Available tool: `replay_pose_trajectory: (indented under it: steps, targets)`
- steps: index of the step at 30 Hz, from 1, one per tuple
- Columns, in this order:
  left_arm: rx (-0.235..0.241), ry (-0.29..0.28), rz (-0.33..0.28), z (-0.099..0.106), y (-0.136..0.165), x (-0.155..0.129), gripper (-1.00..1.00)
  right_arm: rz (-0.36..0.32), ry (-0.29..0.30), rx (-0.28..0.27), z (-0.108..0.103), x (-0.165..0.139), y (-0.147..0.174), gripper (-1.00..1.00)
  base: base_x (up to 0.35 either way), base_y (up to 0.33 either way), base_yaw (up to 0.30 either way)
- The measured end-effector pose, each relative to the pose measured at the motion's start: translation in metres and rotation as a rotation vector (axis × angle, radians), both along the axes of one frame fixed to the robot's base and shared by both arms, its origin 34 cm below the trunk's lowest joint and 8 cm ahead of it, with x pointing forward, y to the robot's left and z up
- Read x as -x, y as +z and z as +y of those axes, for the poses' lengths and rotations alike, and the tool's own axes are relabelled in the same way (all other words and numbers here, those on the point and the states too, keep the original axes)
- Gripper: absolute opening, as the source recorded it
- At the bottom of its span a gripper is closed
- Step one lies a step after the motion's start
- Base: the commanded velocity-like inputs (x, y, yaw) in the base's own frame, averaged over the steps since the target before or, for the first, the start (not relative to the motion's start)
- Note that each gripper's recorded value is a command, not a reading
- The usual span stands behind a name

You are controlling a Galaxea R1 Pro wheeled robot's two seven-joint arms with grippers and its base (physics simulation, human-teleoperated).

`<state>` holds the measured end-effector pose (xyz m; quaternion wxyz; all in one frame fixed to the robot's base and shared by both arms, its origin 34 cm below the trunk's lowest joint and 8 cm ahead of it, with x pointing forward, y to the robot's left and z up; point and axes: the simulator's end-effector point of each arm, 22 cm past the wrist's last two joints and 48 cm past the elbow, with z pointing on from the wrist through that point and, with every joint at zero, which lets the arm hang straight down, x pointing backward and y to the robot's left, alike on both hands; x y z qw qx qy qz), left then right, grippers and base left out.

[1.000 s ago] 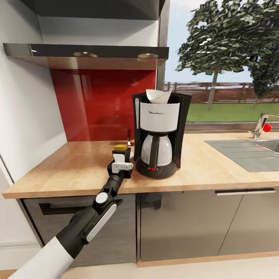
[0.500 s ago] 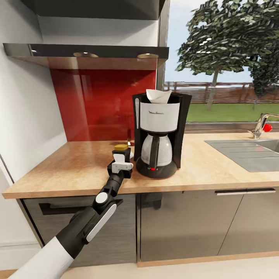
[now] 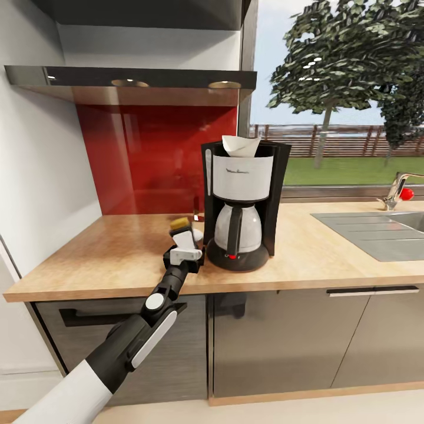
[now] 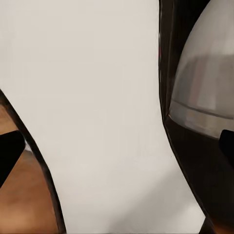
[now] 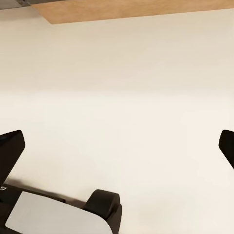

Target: Set up a coffee station on the kitchen countertop: keep the coffee maker on the countertop, move the bottle of coffee from the kitchen shelf to the counter next to the coffee maker, place a paper coffee filter on top of the coffee maker, put the saucer next to the coffee maker with the coffee cup on the saucer, and place the electric kettle next to the coffee maker.

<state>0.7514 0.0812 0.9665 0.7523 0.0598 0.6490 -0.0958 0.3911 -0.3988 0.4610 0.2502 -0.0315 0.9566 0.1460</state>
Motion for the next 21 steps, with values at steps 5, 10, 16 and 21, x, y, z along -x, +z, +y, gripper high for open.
replay_pose_trajectory:
  steps: [5,10,16,21]
  targets:
    - [0.000,0.000,0.000,0.0000,0.0001,0.0000,1.00,0.000,0.000,0.000,0.0000,0.0000,0.0000,1.00,0.000,0.000,0.000]
    - [0.000,0.000,0.000,0.0000,0.0001,0.0000,1.00,0.000,0.000,0.000,0.0000,-0.0002,0.0001,1.00,0.000,0.000,0.000]
    - [0.000,0.000,-0.001,0.0000,0.0002,0.0000,1.00,0.000,0.000,0.000,0.0000,0.0001,0.0000,1.00,0.000,0.000,0.000]
    - [0.001,0.000,-0.001,0.0000,0.0003,0.0001,1.00,0.000,0.000,0.000,-0.0001,0.0000,0.0000,1.00,0.000,0.000,0.000]
